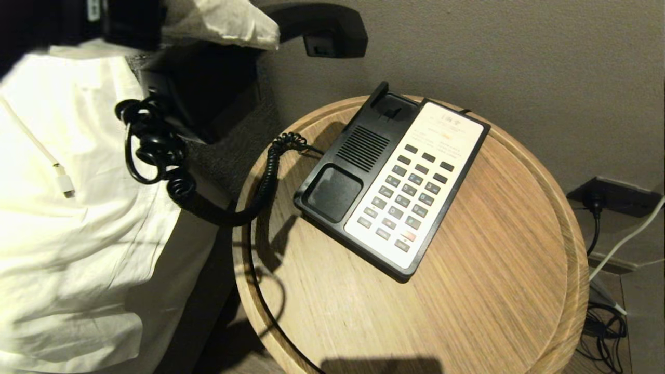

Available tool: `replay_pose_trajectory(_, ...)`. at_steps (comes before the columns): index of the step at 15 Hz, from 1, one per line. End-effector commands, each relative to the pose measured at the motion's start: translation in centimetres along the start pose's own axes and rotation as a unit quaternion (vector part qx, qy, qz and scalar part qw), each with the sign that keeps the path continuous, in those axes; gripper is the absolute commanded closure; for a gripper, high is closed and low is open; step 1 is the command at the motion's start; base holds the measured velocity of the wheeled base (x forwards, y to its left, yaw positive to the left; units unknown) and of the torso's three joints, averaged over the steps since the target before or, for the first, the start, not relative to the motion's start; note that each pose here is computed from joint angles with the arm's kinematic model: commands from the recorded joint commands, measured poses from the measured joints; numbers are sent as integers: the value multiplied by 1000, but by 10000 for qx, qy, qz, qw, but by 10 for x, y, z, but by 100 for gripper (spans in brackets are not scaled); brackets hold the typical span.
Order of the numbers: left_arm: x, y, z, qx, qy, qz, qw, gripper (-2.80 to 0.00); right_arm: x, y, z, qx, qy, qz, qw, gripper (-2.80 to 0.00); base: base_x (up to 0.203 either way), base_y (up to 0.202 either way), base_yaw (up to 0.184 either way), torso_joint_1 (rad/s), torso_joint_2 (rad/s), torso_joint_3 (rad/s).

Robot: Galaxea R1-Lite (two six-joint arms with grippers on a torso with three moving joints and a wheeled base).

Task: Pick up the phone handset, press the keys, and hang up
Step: Dial the number

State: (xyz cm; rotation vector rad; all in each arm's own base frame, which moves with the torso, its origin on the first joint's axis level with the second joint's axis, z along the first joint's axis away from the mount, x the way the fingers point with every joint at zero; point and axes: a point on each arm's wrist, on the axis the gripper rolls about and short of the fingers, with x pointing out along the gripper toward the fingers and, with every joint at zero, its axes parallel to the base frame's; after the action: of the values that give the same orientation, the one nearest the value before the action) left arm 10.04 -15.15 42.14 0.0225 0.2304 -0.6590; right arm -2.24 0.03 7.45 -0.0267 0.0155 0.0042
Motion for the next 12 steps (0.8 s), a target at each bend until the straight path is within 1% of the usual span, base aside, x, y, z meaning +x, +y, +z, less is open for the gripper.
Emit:
replay_pose_trajectory(1, -13, 4, 3, -204, -123, -55, 9997, 0, 0, 0, 0, -4, 3, 1, 10000, 0, 0, 0, 0, 0, 0, 0)
replay_pose_trajectory(3, -21, 6, 3, -623, -159, -235, 9977, 0, 0, 0, 0, -4, -6, 0, 10000, 0, 0, 0, 0, 0, 0, 0)
replay_pose_trajectory(4, -26, 8, 3, -937, -153, -384, 9947, 0, 0, 0, 0, -4, -1, 2, 10000, 0, 0, 0, 0, 0, 0, 0)
replay_pose_trajectory(6, -39, 11, 4, -1533, -182, -605, 9862, 0, 0, 0, 0, -4, 4, -1, 10000, 0, 0, 0, 0, 0, 0, 0)
replay_pose_trajectory(7, -43, 13, 4, -1736, -199, -653, 9824, 0, 0, 0, 0, -4, 3, 2, 10000, 0, 0, 0, 0, 0, 0, 0)
replay_pose_trajectory(9, -52, 15, 5, -1976, -250, -785, 9768, 0, 0, 0, 0, -4, -2, -2, 10000, 0, 0, 0, 0, 0, 0, 0)
replay_pose_trajectory(12, -61, 19, 7, -2342, -345, -839, 9679, 0, 0, 0, 0, -4, -1, 2, 10000, 0, 0, 0, 0, 0, 0, 0)
